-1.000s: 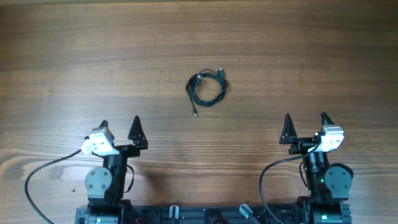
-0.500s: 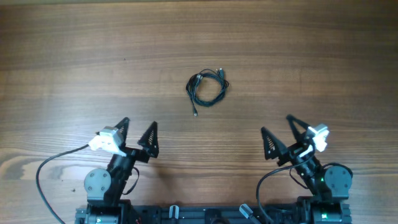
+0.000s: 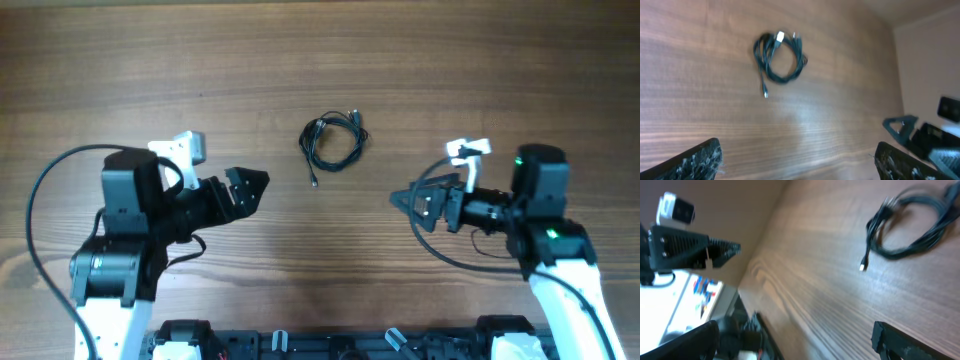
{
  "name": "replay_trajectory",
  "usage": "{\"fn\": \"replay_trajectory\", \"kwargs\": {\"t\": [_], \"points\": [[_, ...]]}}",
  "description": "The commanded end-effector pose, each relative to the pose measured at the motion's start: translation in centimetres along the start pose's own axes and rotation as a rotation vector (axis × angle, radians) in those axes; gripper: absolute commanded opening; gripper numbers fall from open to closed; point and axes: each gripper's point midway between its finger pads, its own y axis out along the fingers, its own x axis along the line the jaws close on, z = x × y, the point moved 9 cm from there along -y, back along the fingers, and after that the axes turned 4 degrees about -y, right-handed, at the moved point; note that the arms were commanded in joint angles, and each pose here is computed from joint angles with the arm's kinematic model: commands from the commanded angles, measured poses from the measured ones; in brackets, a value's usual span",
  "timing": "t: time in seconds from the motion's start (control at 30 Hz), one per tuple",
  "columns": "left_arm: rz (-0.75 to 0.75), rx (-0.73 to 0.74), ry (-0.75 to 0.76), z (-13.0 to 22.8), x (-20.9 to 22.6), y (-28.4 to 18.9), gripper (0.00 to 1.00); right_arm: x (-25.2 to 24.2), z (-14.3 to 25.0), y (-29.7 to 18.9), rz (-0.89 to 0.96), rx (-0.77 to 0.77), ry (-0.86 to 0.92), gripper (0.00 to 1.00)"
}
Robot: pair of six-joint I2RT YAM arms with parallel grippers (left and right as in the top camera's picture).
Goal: Untangle cables
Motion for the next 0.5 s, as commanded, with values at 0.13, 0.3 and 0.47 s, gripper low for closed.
{"fn": "replay_trajectory", "kwargs": {"t": [0.13, 0.3, 0.47], "points": [[0.009, 0.154, 0.17, -2.8, -3.1, 1.1, 1.0, 4.0, -1.0, 4.8, 0.298, 0.227, -0.472, 1.0], [0.034, 0.041, 0.245, -5.3, -6.9, -2.6, 1.0, 4.4, -0.8, 5.4, 0.34, 0.257, -0.495, 1.0], [-0.041, 0.042, 0.22, -6.3, -6.0, -1.1, 1.0, -1.3, -0.8, 8.9, 0.547, 0.364, -0.449, 1.0]]}}
